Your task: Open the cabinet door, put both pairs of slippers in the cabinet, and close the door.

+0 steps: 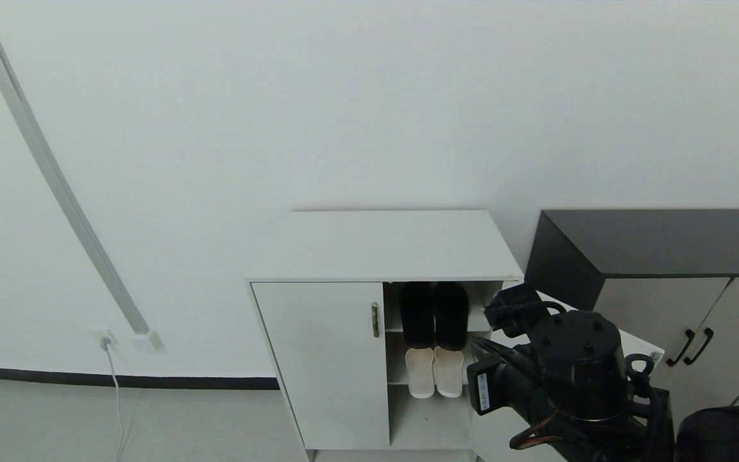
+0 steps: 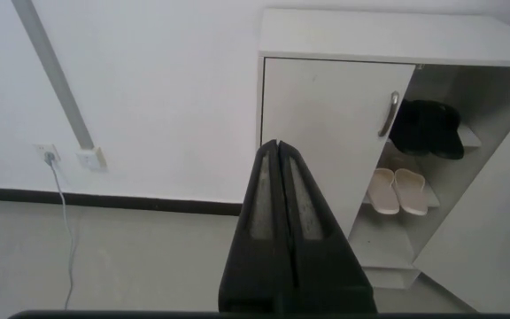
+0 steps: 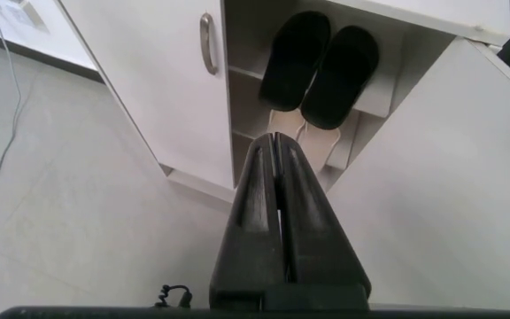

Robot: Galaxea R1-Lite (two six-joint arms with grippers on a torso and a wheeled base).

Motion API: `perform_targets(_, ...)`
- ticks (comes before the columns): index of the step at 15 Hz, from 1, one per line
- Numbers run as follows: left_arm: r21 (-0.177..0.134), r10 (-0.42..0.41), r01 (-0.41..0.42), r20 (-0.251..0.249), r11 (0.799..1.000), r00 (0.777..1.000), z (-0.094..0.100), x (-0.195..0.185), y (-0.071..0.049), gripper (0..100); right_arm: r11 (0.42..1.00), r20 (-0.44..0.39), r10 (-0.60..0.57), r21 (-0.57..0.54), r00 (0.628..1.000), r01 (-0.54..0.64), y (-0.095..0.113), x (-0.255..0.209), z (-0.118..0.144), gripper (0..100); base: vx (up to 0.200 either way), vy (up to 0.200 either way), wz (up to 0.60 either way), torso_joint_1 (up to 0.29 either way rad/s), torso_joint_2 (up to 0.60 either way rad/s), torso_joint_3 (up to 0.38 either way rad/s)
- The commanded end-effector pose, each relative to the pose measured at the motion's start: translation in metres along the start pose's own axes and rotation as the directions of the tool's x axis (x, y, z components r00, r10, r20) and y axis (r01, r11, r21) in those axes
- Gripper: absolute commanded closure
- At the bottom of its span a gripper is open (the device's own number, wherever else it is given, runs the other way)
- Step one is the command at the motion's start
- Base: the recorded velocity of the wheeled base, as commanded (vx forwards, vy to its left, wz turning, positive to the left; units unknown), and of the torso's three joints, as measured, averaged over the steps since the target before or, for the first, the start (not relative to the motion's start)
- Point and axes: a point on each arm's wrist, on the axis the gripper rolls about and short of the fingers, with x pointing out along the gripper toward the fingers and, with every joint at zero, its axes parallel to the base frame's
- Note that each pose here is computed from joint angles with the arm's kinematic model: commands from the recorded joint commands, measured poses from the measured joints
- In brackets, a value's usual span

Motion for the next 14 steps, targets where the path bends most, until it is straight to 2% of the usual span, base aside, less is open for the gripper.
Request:
perform_targets(1,0.000,-0.001,0.001,0.001,1.000,1.000,0.0000,0.0000,0.0000,100,1.000,-0.005,0.000,-0.003,1.000,0.000,0.0002,0.0005,-0.0012,100,0.000,0.000,-0.60,-0.002,0.00,0.007)
perform_targets(6,0.000,-0.001,0.001,0.001,1.000,1.000,0.0000,0.0000,0.0000,100,1.000,-0.004,-0.006,-0.005,1.000,0.006,-0.0005,0.0022,-0.0014,100,0.000,0.000,-0.60,0.002,0.00,0.000)
perform_targets(12,0.000,-0.002,0.002,-0.001,1.000,1.000,0.0001,0.0001,-0.0001,100,1.000,-0.007,-0.011,-0.017,1.000,0.010,-0.0015,0.0034,-0.0020,100,0.000,0.000,0.00,0.000,0.00,0.000)
perform_targets(14,0.001,-0.002,0.002,-0.001,1.000,1.000,0.0001,0.0001,-0.0001,100,1.000,-0.006,-0.012,-0.016,1.000,0.012,-0.0019,0.0036,-0.0018,100,-0.200,0.000,0.00,0.000,0.00,0.000)
